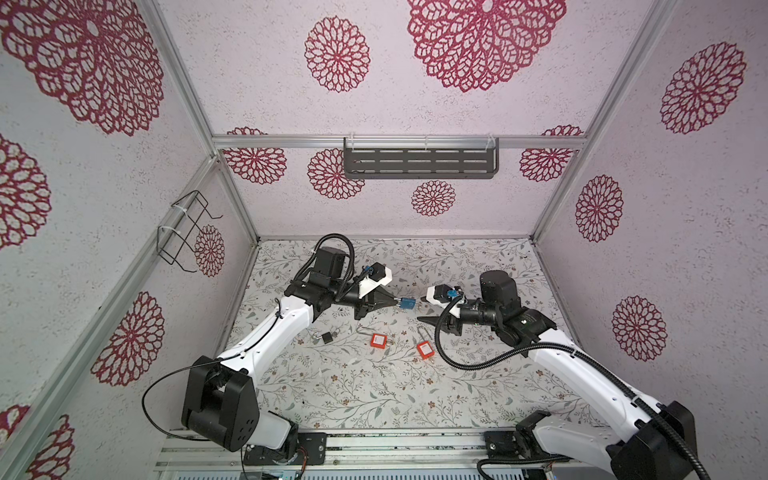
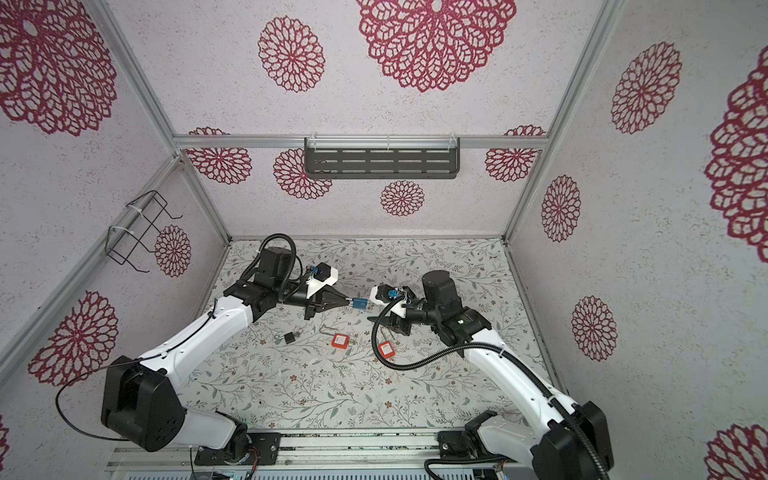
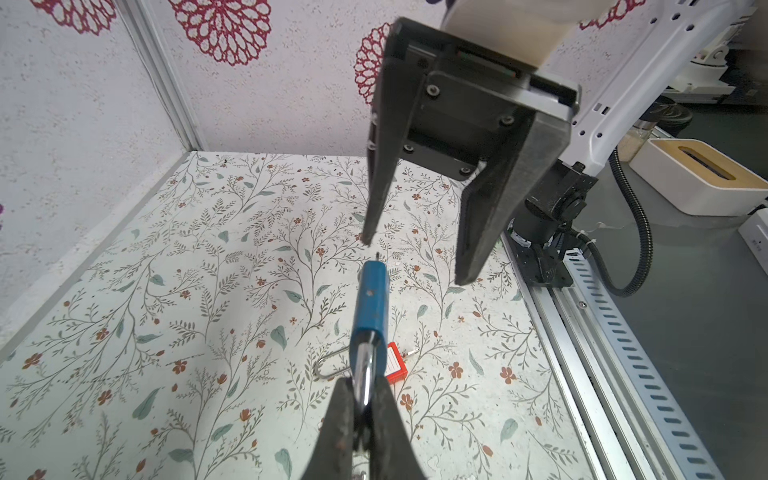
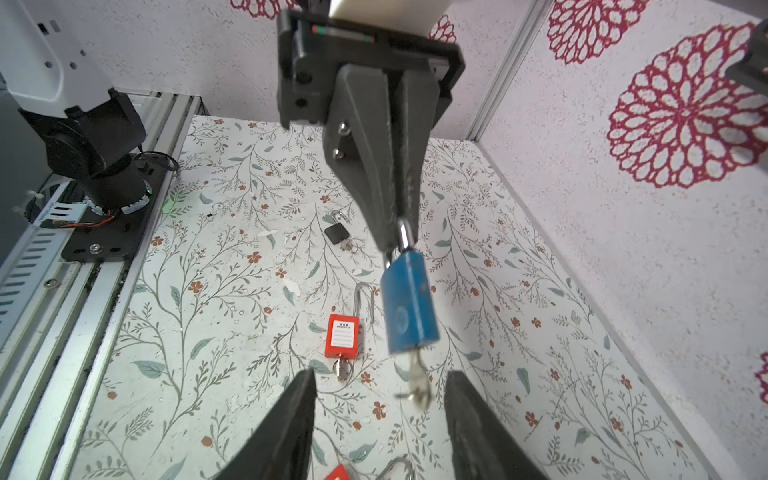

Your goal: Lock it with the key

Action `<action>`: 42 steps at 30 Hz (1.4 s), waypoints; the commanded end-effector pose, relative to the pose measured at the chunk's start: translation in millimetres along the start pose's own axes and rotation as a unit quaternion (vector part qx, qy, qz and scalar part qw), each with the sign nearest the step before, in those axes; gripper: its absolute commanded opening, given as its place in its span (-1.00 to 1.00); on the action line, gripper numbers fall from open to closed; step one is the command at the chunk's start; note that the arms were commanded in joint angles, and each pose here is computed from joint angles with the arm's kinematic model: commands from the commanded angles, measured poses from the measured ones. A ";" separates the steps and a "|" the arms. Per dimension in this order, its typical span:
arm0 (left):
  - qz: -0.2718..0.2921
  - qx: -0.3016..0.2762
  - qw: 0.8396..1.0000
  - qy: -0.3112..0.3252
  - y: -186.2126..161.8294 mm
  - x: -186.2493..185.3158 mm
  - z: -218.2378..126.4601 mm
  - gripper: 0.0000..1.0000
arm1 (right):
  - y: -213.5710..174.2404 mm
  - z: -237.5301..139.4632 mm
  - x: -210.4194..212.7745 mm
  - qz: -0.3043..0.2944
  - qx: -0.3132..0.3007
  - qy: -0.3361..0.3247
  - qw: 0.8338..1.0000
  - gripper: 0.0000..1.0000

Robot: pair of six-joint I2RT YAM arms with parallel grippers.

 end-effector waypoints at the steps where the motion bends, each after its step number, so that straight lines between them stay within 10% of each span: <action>1: 0.024 -0.025 0.999 -0.003 20.0 -0.7 -8.5 -1.00 | -3.6 -13.1 9.8 0.020 -0.002 -0.023 1.000 0.06; 15: 0.037 -0.011 0.999 -0.011 17.9 -23.0 -3.8 -1.00 | 10.9 -20.8 8.3 0.045 -0.022 -0.037 0.998 -0.35; 42: 0.071 0.014 0.997 -0.042 22.9 -28.3 6.5 -1.00 | 10.5 -15.7 5.4 0.077 0.028 -0.016 0.997 -0.53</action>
Point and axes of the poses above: each gripper's point midway between its finger pads, its own z axis out along the fingers, its own x axis along the line the jaws close on, y = z × x, the point moved 7 cm from there along -z, back along the fingers, and after that the axes turned 9 degrees about z, right-handed, at the moved point
